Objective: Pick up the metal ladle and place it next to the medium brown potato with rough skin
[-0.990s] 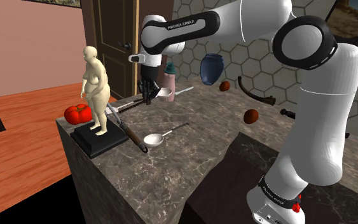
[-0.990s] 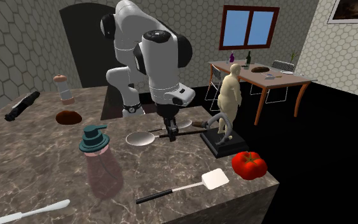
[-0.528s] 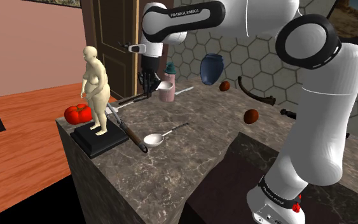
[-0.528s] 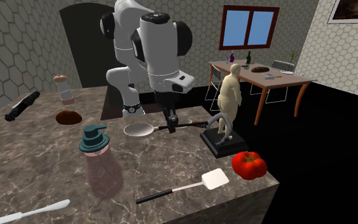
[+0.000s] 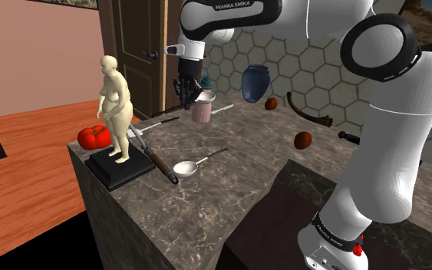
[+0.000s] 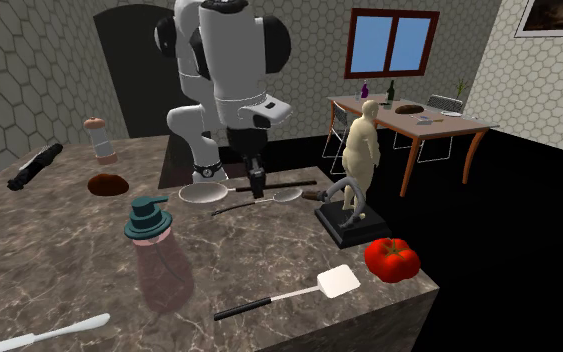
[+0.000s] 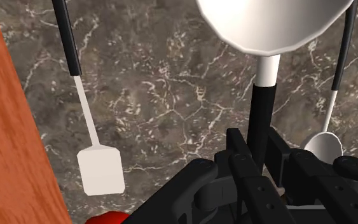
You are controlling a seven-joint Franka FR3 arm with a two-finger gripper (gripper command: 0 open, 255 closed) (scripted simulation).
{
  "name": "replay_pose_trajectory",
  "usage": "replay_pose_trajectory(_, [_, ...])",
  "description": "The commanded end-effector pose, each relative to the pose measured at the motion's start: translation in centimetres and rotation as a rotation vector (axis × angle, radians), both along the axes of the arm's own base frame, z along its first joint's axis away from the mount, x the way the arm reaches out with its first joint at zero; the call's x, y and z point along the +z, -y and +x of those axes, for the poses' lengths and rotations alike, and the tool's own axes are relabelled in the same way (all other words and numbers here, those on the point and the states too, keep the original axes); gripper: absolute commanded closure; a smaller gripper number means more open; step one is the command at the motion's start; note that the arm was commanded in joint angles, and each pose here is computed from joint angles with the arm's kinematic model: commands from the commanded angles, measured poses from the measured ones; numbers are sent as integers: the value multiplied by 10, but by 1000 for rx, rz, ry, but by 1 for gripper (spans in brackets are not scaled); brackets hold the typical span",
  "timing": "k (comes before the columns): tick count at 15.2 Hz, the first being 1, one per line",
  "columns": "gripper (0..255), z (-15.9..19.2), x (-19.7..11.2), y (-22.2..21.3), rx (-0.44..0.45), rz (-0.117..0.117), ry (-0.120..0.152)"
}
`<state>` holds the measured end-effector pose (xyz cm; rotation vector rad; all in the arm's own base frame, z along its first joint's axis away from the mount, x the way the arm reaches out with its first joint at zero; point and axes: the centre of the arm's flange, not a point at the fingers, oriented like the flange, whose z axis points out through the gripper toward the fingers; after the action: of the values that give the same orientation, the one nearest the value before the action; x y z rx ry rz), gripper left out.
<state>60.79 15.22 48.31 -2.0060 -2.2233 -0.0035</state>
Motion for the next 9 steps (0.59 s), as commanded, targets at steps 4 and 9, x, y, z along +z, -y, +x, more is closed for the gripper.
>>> replay_pose_trajectory(4, [255, -15, -1, 63, 0, 0, 0])
replay_pose_trajectory(9, [255, -30, -1, 127, 0, 0, 0])
